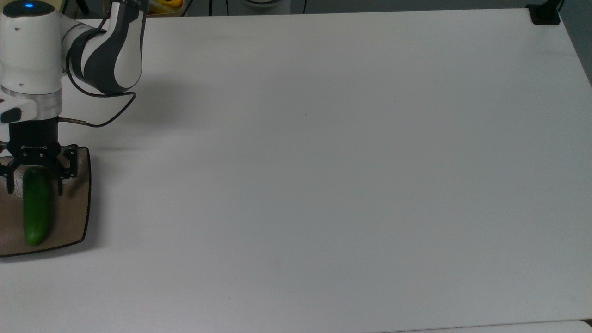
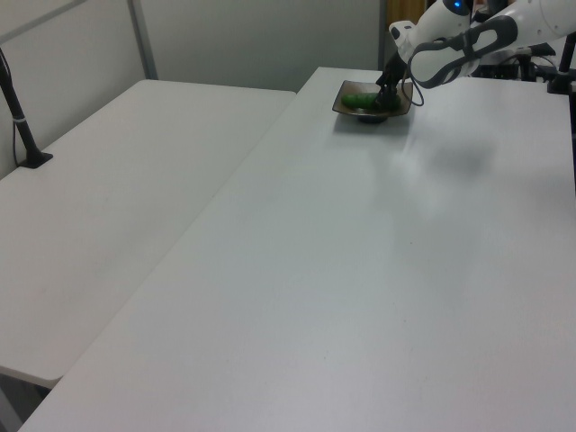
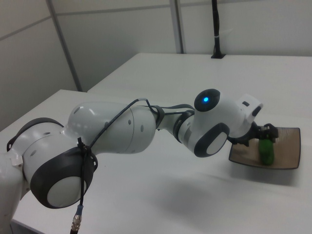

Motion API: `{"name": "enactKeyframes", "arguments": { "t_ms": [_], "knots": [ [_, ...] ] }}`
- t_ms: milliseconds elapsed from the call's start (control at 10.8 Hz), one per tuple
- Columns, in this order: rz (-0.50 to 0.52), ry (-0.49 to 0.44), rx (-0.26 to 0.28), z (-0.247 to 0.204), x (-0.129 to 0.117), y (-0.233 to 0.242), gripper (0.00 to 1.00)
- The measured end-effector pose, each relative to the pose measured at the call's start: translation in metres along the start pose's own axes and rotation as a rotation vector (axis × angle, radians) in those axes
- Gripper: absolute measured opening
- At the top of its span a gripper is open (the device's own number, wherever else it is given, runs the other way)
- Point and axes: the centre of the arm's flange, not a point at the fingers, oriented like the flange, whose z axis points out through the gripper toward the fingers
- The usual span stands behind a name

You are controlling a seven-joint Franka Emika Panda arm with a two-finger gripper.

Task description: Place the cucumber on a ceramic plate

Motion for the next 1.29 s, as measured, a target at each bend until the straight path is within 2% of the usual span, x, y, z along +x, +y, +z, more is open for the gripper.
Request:
{"name": "enactKeyframes", "arguments": {
  "t_ms": [92, 185, 369, 462, 739, 1016, 1108, 1293],
  "knots": [
    [-0.001, 0.008, -0.005, -0.003, 0.004, 0.002, 1.00],
    [-0.003, 0.022, -0.017, -0.014, 0.011, 0.006, 1.00],
    [-0.014, 0.055, -0.039, -0.064, 0.039, 0.016, 1.00],
    [-0.015, 0.031, -0.013, -0.099, 0.055, 0.015, 1.00],
    [0.025, -0.119, 0.136, -0.214, 0.094, -0.002, 1.00],
    [0.110, -0.304, 0.313, -0.312, 0.109, -0.054, 1.00],
    [0.136, -0.376, 0.355, -0.339, 0.111, -0.075, 1.00],
    [0.170, -0.489, 0.406, -0.378, 0.116, -0.121, 1.00]
  ]
}}
